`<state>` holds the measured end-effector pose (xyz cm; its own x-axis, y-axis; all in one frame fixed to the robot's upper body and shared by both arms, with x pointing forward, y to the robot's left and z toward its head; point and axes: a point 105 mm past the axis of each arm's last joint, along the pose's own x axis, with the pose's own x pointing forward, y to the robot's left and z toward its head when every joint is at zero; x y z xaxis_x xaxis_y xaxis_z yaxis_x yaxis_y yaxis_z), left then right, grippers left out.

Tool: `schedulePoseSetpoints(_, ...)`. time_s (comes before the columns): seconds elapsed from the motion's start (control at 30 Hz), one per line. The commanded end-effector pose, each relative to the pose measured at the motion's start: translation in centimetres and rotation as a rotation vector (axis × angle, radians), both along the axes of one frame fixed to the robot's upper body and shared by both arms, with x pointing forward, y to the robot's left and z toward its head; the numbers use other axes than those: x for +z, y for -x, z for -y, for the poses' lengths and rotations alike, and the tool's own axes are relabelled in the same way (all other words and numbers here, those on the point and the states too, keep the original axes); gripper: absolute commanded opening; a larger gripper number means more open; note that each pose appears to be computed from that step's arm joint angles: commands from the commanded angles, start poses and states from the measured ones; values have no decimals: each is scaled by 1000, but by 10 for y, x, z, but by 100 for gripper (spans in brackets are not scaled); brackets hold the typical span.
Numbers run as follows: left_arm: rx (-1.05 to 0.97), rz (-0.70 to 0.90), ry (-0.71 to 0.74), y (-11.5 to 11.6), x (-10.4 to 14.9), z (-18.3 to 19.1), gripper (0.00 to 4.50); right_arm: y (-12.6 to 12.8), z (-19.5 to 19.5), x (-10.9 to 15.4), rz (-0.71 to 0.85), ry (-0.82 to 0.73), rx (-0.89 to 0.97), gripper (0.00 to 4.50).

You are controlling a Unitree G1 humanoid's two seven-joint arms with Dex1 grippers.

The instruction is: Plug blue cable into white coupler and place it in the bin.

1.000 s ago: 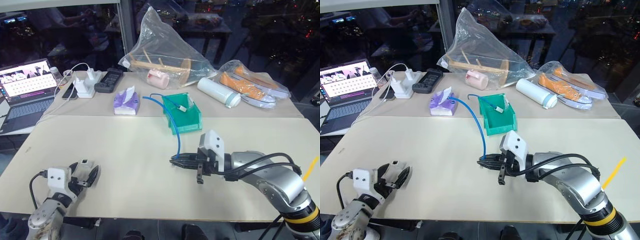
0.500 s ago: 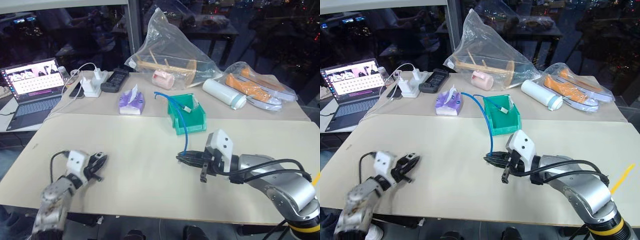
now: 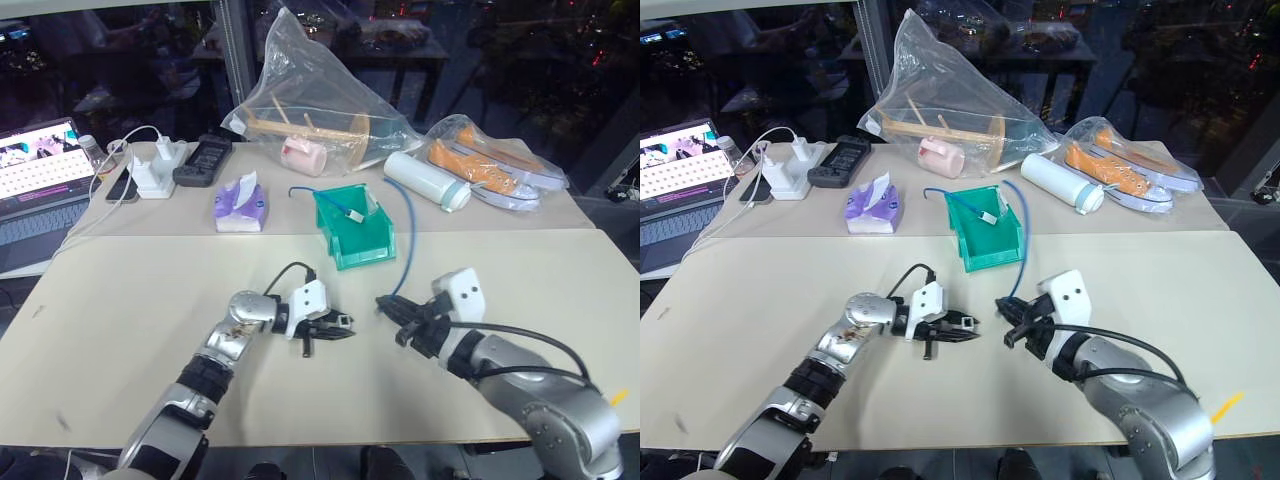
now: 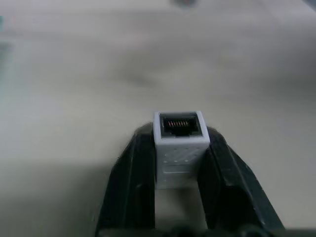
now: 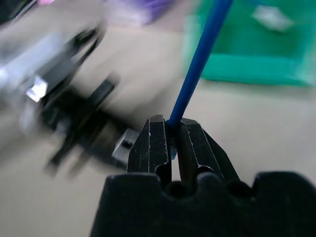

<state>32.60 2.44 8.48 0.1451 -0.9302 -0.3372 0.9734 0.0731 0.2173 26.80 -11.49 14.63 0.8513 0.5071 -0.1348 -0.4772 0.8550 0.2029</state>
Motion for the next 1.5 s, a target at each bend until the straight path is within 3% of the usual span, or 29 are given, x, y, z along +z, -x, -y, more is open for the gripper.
schedulePoseSetpoints(0.03, 34, -20, -19, 1, -1, 8, 68, 6, -2, 8, -33, -182, -98, 0)
schedulePoseSetpoints(0.13, 38, -80, -12, 4, 5, 14, 68, 7, -5, 5, -114, -368, -160, 0)
schedulePoseSetpoints(0.27, -19, -167, -17, 20, 8, 24, 68, 7, -4, 11, -129, -440, -181, 0)
schedulePoseSetpoints(0.67, -29, -181, 3, 31, 13, 27, 68, 5, -13, -10, -248, -399, -145, 0)
schedulePoseSetpoints(1.5, -16, -202, 18, 34, 12, 29, 68, 18, -18, -28, -340, -326, -100, 0)
